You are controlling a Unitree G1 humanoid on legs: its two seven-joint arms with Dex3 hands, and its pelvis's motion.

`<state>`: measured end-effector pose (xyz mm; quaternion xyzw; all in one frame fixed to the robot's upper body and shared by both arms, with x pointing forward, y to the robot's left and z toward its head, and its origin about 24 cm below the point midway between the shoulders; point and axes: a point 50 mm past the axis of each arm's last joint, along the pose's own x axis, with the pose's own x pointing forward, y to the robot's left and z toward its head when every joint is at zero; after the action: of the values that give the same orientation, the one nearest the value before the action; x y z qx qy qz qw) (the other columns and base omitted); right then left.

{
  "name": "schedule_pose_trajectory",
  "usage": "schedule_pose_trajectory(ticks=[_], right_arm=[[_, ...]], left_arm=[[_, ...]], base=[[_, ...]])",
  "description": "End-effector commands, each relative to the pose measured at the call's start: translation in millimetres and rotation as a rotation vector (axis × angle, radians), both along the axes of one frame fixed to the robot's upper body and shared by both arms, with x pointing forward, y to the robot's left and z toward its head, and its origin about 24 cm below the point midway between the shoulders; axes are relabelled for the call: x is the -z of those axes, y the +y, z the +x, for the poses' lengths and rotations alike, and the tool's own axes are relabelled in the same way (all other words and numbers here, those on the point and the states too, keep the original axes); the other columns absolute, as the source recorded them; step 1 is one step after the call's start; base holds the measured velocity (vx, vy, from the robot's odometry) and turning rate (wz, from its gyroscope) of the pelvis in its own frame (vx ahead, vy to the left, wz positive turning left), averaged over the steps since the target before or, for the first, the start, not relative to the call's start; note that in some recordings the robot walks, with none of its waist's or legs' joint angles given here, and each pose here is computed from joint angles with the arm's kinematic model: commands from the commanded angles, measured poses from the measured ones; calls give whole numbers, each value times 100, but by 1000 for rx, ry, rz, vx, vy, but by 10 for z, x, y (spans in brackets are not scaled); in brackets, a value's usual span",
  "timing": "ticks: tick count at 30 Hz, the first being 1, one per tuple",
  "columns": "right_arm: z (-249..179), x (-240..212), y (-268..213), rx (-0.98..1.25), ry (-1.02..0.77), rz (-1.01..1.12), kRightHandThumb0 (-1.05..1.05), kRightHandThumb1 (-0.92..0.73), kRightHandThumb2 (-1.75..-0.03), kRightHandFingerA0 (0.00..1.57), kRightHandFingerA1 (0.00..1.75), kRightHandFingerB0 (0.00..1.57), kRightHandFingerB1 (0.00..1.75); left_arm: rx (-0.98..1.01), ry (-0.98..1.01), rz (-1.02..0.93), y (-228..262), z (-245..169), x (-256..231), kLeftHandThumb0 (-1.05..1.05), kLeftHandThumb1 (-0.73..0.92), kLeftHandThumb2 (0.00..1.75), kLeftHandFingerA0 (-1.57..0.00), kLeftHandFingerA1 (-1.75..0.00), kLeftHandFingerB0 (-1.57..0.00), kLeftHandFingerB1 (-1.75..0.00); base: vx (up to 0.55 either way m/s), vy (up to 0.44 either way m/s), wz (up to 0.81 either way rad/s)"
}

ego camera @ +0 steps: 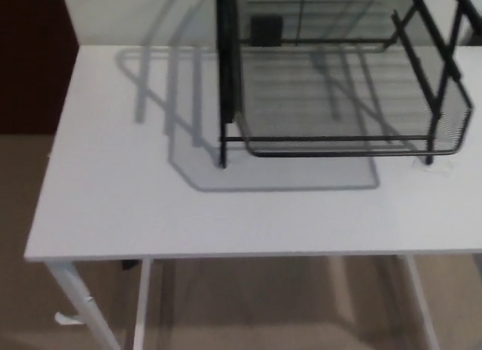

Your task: The robot walks towards a file tray kept in the middle of a desk and uses its right hand to grab a tray and pulls it out towards itself

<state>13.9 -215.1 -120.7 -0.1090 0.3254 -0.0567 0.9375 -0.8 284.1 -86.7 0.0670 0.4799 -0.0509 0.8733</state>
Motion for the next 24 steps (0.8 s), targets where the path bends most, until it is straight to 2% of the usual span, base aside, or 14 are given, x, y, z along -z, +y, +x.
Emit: schedule_pose_trajectory(ticks=[1, 7, 8, 9, 12, 13, 14, 15, 18, 19, 20, 21, 23, 24], right_arm=[[-19, 9, 11, -2, 10, 8, -77, -62, -60, 63, 81, 35, 63], [0, 40, -31, 20, 0, 7, -79, -63, -59, 66, 80, 35, 63], [17, 39, -39, 19, -9, -3, -79, -47, -98, 64, 80, 32, 64], [34, 36, -42, 16, -17, -18, -83, -65, -60, 66, 78, 35, 61], [27, 23, -20, 4, -35, -20, -82, -66, -60, 66, 75, 35, 60], [23, 5, -2, -10, -39, -22, -78, -48, -98, 65, 79, 31, 63], [23, 4, 1, -13, -37, -29, -79, -47, -98, 65, 79, 32, 64], [24, 12, -6, -16, -28, -35, -82, -66, -60, 66, 80, 34, 61], [23, 19, -15, -16, -22, -33, -83, -66, -60, 64, 81, 33, 62], [36, 26, -24, -13, -22, -31, -81, -48, -99, 64, 80, 32, 64], [38, 26, -22, -12, -22, -32, -82, -48, -99, 65, 80, 32, 64], [31, 19, -19, -12, -23, -30, -83, -65, -60, 65, 79, 35, 60], [23, -4, -1, -11, -37, -13, -82, -65, -60, 65, 79, 35, 62], [32, -6, 1, -9, -39, -10, -82, -65, -60, 65, 79, 35, 62]], left_arm=[[13, -50, 23, 42, 83, -65, -27, 77, 61, -34, -48, -25, -37], [20, -58, 27, 29, 90, -101, -28, 78, 63, -36, -48, -26, -38], [17, -59, 27, 31, 95, -97, -25, 78, 62, -37, -47, -26, -37], [13, -58, 29, 43, 98, -87, -25, 77, 62, -37, -47, -26, -37], [7, -59, 32, 61, 92, -70, -27, 78, 63, -36, -47, -27, -37], [7, -59, 38, 61, 95, -69, -26, 77, 62, -35, -48, -27, -37], [-1, -64, 28, 54, 104, -80, -26, 78, 61, -35, -47, -26, -37], [1, -70, 31, 64, 108, -70, -25, 79, 62, -37, -50, -26, -38], [2, -77, 39, 64, 114, -80, -23, 77, 62, -39, -51, -25, -37], [9, -89, 49, 67, 129, -90, -23, 77, 62, -41, -53, -26, -38], [13, -94, 60, 78, 141, -86, -24, 76, 62, -40, -53, -26, -38], [12, -93, 63, 77, 142, -82, -23, 76, 62, -39, -50, -27, -38], [2, -102, 73, 74, 155, -97, -21, 55, 99, -35, -63, -14, -51], [-5, -105, 75, 76, 166, -99, -21, 55, 99, -35, -63, -14, -51]], base=[[14, 521, -41], [2, 185, -13], [0, 0, 0], [16, -37, 7], [1, -117, 6], [-110, -184, 0], [-76, -194, 2], [-34, -253, 1], [29, -345, 16], [110, -394, -9], [104, -378, 23], [-8, -219, 0], [-38, -135, 6], [0, 0, 0]])
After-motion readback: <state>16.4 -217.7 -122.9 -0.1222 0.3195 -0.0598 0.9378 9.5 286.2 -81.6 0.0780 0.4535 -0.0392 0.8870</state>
